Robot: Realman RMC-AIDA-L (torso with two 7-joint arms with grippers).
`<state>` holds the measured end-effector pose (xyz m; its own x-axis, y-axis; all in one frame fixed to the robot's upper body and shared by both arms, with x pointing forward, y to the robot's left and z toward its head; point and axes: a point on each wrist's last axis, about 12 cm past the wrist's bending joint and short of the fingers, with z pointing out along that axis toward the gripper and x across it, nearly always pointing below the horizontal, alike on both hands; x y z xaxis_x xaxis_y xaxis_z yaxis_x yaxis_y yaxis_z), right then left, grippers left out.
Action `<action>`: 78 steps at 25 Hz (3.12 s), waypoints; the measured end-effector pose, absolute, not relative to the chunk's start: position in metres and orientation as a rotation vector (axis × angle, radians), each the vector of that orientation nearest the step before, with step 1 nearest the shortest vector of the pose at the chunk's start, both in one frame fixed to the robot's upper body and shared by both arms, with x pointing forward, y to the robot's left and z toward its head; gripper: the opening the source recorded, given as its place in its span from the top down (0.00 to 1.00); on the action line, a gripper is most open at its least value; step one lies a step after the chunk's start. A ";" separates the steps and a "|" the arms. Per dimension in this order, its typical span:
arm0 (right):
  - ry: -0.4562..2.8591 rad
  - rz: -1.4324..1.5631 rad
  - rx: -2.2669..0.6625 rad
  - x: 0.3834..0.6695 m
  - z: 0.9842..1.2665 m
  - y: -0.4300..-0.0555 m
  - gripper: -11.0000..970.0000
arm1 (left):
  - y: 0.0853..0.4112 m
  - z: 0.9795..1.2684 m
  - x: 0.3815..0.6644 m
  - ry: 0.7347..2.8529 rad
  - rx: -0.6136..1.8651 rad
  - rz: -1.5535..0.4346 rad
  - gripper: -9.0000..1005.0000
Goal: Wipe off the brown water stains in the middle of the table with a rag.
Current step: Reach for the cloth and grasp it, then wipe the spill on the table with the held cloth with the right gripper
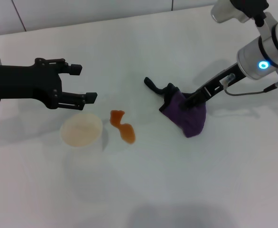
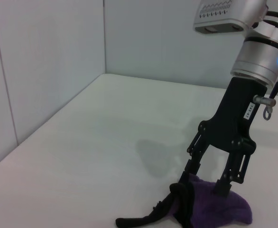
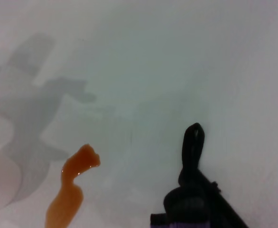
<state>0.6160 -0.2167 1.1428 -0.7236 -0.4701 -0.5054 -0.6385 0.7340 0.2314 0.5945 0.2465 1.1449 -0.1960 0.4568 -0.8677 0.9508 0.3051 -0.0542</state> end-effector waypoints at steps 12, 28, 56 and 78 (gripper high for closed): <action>2.513 0.515 -0.950 0.616 1.136 -0.197 0.18 | 0.245 1.144 0.595 1.792 1.276 -0.797 0.12; 2.483 0.489 -0.979 0.619 1.134 -0.192 0.50 | 0.245 1.143 0.596 1.791 1.268 -0.778 0.12; 2.277 0.586 -1.340 0.612 1.136 -0.138 0.90 | 0.219 1.121 0.581 1.773 1.333 -0.871 0.12; 2.144 0.528 -1.413 0.625 1.139 -0.087 0.90 | 0.217 1.106 0.573 1.758 1.340 -0.898 0.12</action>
<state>0.6249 -0.0874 1.1387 -0.3248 -0.7232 -0.6094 -0.9236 0.3812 0.0399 0.5727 0.2173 1.1058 -0.1828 0.4569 -0.8705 0.9731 0.2102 -0.0940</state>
